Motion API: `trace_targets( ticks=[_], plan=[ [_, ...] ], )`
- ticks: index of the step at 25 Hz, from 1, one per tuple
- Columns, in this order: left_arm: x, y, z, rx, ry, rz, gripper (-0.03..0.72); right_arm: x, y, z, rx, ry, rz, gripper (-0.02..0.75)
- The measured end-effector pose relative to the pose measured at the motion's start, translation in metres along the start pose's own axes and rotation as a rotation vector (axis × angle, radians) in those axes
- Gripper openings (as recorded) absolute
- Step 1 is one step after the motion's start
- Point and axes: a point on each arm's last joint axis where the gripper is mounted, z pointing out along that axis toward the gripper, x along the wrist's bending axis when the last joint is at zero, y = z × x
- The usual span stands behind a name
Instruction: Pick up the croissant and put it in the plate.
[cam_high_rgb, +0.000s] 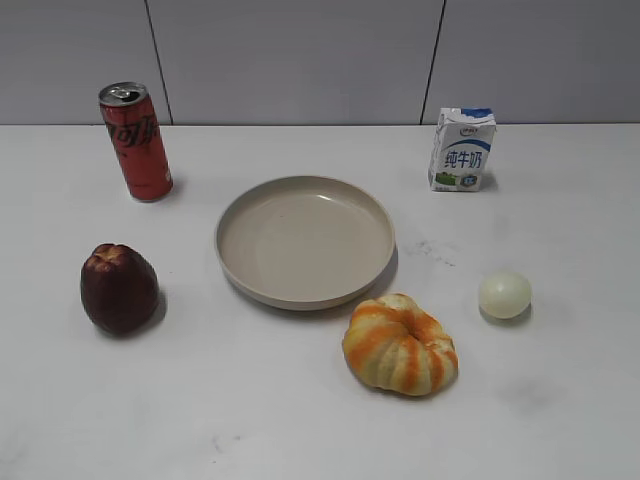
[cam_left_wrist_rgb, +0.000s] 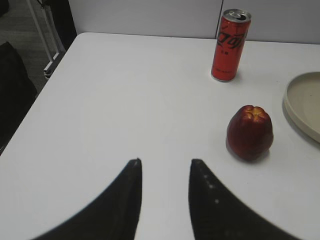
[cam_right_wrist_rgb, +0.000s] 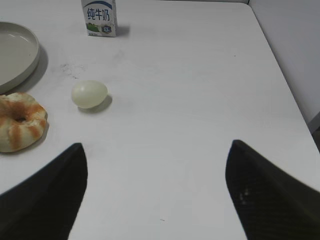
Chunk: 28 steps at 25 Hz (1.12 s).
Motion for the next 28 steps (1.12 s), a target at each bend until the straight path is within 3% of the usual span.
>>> trace_targets(
  ticks=[14,21,25,28],
  plan=[
    [0.000,0.000,0.000,0.000,0.000,0.000,0.237,0.000,0.003,-0.001,-0.020,0.000,0.007,0.656],
    [0.000,0.000,0.000,0.000,0.000,0.000,0.237,-0.001,0.055,0.024,-0.150,-0.004,0.013,0.656],
    [0.000,0.000,0.000,0.000,0.000,0.000,0.237,0.000,0.081,0.067,-0.072,0.012,0.043,0.656],
    [0.000,0.000,0.000,0.000,0.000,0.000,0.237,0.006,0.094,0.110,0.101,0.081,0.051,0.655]
  ],
)
